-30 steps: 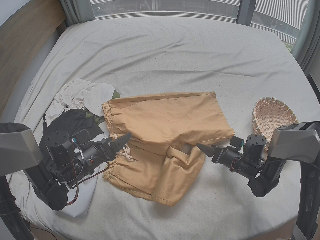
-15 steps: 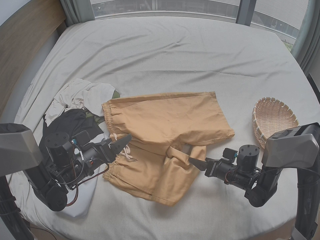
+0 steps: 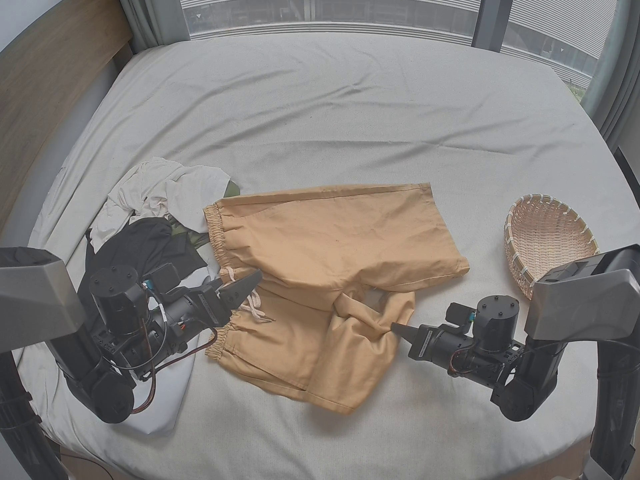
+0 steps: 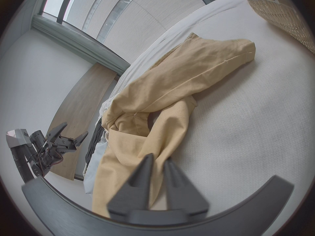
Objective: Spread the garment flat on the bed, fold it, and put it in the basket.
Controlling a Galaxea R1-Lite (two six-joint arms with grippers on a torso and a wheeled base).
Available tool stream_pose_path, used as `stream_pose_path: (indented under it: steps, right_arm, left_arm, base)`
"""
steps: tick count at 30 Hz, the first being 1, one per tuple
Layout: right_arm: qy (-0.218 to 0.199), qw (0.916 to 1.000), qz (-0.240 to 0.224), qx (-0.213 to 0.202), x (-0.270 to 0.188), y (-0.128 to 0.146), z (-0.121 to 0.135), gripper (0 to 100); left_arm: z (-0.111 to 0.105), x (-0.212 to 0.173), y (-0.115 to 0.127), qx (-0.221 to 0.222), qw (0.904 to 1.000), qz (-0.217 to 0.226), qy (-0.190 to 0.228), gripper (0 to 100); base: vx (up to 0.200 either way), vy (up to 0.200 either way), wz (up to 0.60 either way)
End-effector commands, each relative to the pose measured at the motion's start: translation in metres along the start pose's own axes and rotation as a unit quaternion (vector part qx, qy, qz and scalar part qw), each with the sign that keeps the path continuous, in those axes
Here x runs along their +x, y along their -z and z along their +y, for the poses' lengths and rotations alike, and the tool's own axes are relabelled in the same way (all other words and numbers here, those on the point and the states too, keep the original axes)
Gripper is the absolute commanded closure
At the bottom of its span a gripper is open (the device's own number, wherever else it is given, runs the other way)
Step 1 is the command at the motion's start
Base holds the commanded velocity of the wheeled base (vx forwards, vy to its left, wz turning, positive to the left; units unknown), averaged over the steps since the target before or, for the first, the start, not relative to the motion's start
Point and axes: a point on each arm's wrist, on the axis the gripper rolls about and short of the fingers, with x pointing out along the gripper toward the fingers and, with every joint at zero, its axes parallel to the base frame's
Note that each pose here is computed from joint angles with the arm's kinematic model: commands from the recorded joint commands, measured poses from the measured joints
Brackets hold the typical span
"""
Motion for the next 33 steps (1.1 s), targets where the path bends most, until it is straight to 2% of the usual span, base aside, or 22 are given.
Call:
stream_pose_path:
  steps: [1,14,18,23,28,33]
  right_arm:
    - [-0.001,1.0000,-0.004,0.003,-0.001,-0.002,0.001,100]
    - [0.001,0.9999,0.009,0.009,-0.056,-0.007,0.021,100]
    - [-0.003,0.9999,0.006,0.009,-0.060,-0.009,0.025,100]
    - [-0.014,0.9999,0.002,0.005,-0.056,-0.010,0.029,100]
    - [-0.028,0.9996,-0.003,-0.001,-0.017,-0.007,0.024,100]
    - [-0.048,0.9987,-0.016,-0.007,0.003,-0.008,0.029,100]
  left_arm:
    - [0.000,0.000,0.001,0.000,1.0000,0.002,0.000,0]
    - [0.001,-0.001,0.001,-0.001,1.0000,0.002,-0.002,0]
    - [0.001,-0.001,0.001,-0.001,1.0000,0.002,-0.002,0]
    - [0.000,-0.001,0.001,0.000,1.0000,0.003,-0.002,0]
    - [0.002,-0.003,0.004,-0.003,0.9999,0.009,-0.005,0]
    - [0.003,-0.003,0.006,-0.004,0.9999,0.012,-0.008,0]
  base:
    - [0.000,0.000,0.00]
    - [0.000,0.000,0.00]
    - [0.000,0.000,0.00]
    - [0.000,0.000,0.00]
    - [0.000,0.000,0.00]
    - [0.000,0.000,0.00]
